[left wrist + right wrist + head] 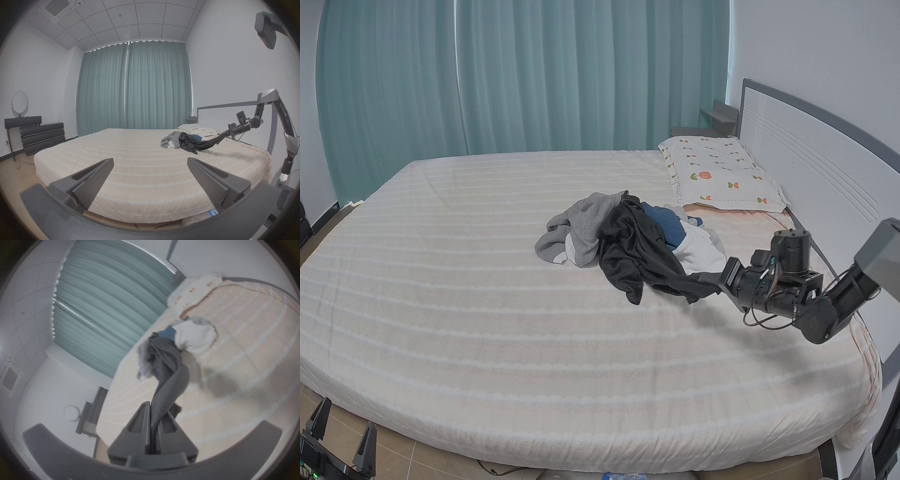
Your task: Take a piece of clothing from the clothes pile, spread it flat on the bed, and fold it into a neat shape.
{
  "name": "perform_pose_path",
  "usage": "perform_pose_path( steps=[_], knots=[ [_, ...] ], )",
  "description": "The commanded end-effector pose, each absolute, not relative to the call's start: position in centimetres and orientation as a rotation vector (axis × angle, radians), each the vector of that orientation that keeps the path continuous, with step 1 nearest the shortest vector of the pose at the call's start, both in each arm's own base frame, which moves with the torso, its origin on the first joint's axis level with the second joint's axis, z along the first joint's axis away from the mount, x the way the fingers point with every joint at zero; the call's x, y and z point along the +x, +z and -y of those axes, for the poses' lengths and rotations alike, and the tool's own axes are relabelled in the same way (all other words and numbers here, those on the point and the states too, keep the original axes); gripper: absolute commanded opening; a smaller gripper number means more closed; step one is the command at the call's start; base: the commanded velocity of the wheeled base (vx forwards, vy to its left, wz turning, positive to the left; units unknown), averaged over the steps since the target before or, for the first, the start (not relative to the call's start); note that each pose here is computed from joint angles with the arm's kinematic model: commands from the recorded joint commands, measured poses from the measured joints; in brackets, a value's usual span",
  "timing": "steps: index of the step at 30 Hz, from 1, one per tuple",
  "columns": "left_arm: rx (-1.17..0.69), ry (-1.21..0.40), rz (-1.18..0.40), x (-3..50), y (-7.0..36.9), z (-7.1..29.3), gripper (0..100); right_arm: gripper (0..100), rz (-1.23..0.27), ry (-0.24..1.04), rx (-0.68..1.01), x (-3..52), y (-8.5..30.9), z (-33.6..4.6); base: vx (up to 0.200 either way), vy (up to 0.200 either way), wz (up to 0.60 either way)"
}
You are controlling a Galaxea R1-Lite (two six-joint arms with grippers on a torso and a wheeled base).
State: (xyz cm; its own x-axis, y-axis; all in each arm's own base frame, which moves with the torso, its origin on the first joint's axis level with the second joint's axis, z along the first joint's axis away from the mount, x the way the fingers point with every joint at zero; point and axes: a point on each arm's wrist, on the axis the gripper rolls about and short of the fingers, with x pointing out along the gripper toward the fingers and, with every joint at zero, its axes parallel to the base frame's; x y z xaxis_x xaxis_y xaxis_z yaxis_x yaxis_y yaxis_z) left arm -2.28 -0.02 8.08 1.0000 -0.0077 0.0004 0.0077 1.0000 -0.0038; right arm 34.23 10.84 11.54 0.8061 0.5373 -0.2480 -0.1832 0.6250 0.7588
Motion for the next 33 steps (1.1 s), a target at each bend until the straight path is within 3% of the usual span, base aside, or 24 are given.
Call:
perform_pose_path(
  steps=[1, 8, 17, 18, 20, 22, 28, 33],
  knots=[
    [-0.002, -0.008, 0.003, -2.3, 7.6, 0.0, 100, 0, -0.237, 0.612, 0.817, 29.3, 20.4, -10.1, 0.0, 0.0, 0.0],
    [-0.005, -0.012, 0.005, -2.3, 7.6, 0.0, 100, 0, -0.075, 0.759, 0.809, 25.4, 26.2, -10.6, 0.0, 0.0, 0.0],
    [-0.017, -0.01, 0.037, -2.4, 8.1, 0.0, 100, 0, -0.107, 0.787, 0.808, 24.9, 25.7, -11.6, 0.0, 0.0, 0.0],
    [-0.099, -0.041, 0.238, -3.7, 13.6, 0.0, 100, 0, -0.097, 0.792, 0.807, 24.8, 26.0, -11.6, 0.0, 0.0, 0.0],
    [-0.169, -0.122, 0.282, -3.7, 17.8, 0.0, 100, 0, -0.092, 0.801, 0.806, 24.8, 26.2, -11.7, 0.0, 0.0, 0.0],
    [-0.166, -0.144, 0.271, -3.4, 18.4, 0.0, 100, 0, -0.092, 0.806, 0.804, 24.7, 26.3, -11.9, 0.0, 0.0, 0.0],
    [-0.143, -0.187, -0.075, 3.1, 18.4, 0.5, 100, 0, -0.112, 0.832, 0.781, 24.9, 25.9, -13.2, 0.0, 0.0, 0.0],
    [-0.14, -0.278, -0.205, 6.8, 18.2, 1.4, 100, 0, -0.128, 0.699, 0.757, 26.8, 25.4, -13.9, 0.0, 0.0, 0.0]
  ],
)
